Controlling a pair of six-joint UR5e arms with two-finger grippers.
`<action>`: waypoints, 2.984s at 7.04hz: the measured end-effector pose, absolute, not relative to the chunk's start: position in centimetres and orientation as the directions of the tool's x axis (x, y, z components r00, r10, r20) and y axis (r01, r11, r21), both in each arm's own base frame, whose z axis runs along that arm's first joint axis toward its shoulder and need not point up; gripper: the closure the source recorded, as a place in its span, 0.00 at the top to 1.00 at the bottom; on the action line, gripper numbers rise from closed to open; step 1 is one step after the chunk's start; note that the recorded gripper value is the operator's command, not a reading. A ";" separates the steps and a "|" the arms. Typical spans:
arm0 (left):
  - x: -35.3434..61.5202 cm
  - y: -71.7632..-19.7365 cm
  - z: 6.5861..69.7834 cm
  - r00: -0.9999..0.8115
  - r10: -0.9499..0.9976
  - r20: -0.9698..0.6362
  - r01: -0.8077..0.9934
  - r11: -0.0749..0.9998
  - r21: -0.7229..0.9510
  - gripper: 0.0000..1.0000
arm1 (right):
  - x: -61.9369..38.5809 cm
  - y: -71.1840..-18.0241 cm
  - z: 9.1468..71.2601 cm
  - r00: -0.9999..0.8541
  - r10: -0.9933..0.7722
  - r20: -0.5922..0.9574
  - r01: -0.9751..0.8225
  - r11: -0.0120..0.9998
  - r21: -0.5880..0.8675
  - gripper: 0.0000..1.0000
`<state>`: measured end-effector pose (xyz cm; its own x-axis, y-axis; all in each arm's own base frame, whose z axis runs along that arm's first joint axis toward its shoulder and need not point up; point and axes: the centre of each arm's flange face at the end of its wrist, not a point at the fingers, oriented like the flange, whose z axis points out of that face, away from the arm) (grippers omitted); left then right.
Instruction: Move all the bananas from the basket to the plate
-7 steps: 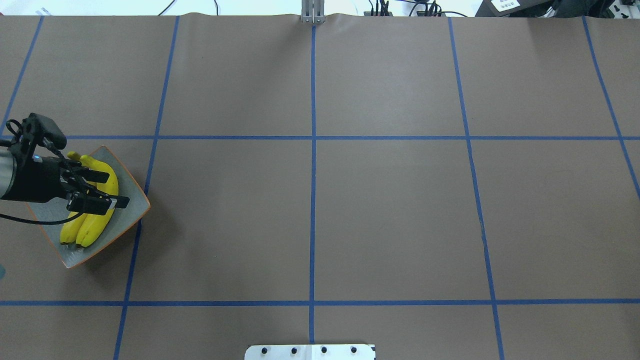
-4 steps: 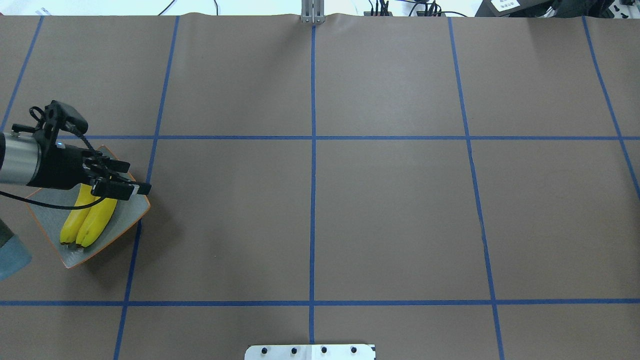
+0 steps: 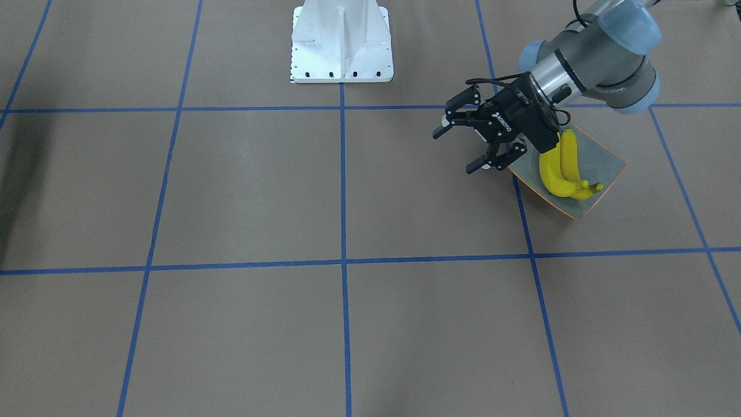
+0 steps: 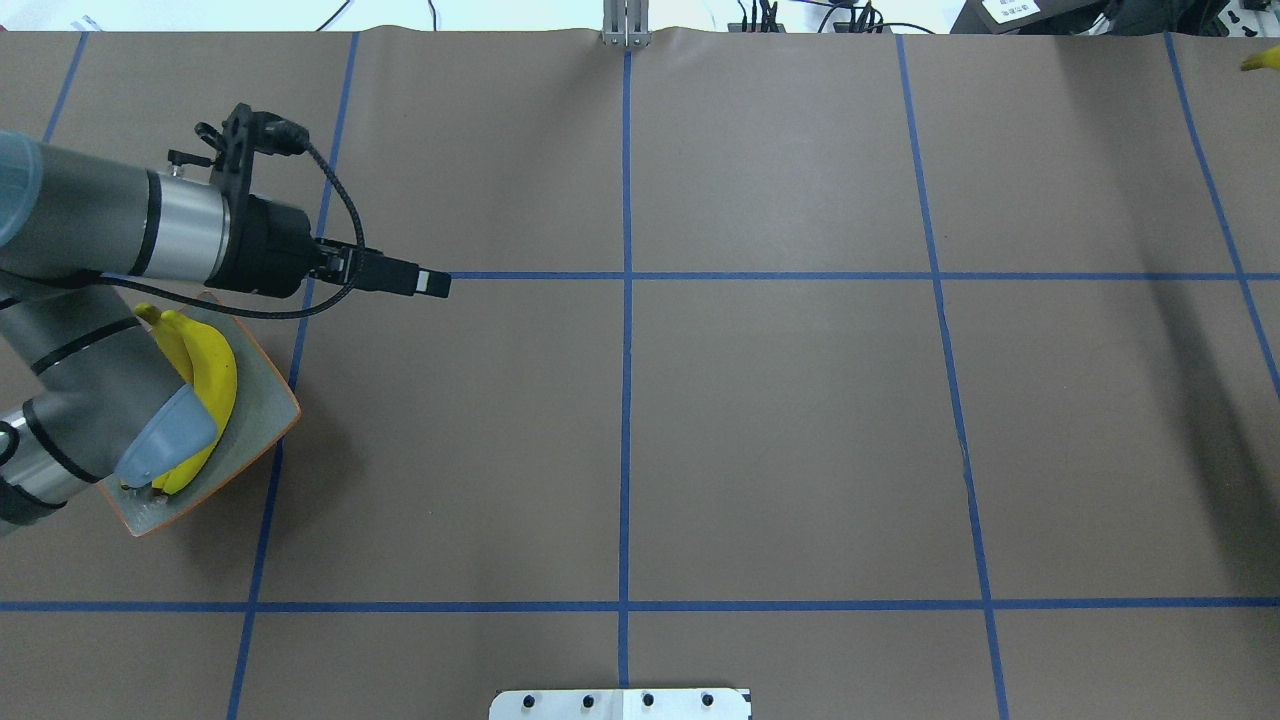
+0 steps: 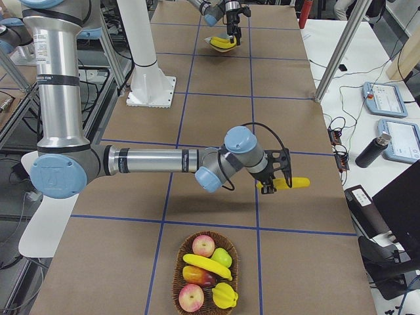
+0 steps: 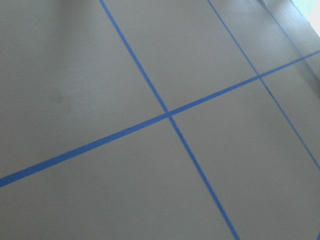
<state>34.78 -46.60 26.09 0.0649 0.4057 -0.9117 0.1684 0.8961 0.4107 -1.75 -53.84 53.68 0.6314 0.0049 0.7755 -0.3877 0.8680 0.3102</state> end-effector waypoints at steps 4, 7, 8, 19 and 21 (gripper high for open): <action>37.3 -46.3 15.0 -0.143 0.134 -0.981 0.189 0.976 0.106 1.00 | -13.2 -51.7 36.4 0.477 -0.246 0.844 -0.329 0.840 0.431 0.00; 38.1 -47.0 9.6 -0.264 -0.034 -0.964 0.232 0.968 -0.098 1.00 | -24.0 -48.9 26.1 0.376 -0.294 0.879 -0.415 0.794 0.444 0.00; 38.2 -47.3 8.9 -0.287 -0.069 -0.956 0.244 0.959 -0.142 1.00 | -27.0 -47.1 23.9 0.356 -0.314 0.880 -0.436 0.778 0.453 0.00; 39.6 -48.0 9.5 -0.360 -0.169 -0.918 0.335 0.894 -0.296 0.76 | -43.5 -33.8 13.4 0.333 -0.314 0.889 -0.607 0.650 0.457 0.00; 39.8 -47.9 9.5 -0.362 -0.168 -0.917 0.337 0.894 -0.297 0.00 | -43.8 -33.7 12.3 0.337 -0.313 0.888 -0.607 0.649 0.459 0.00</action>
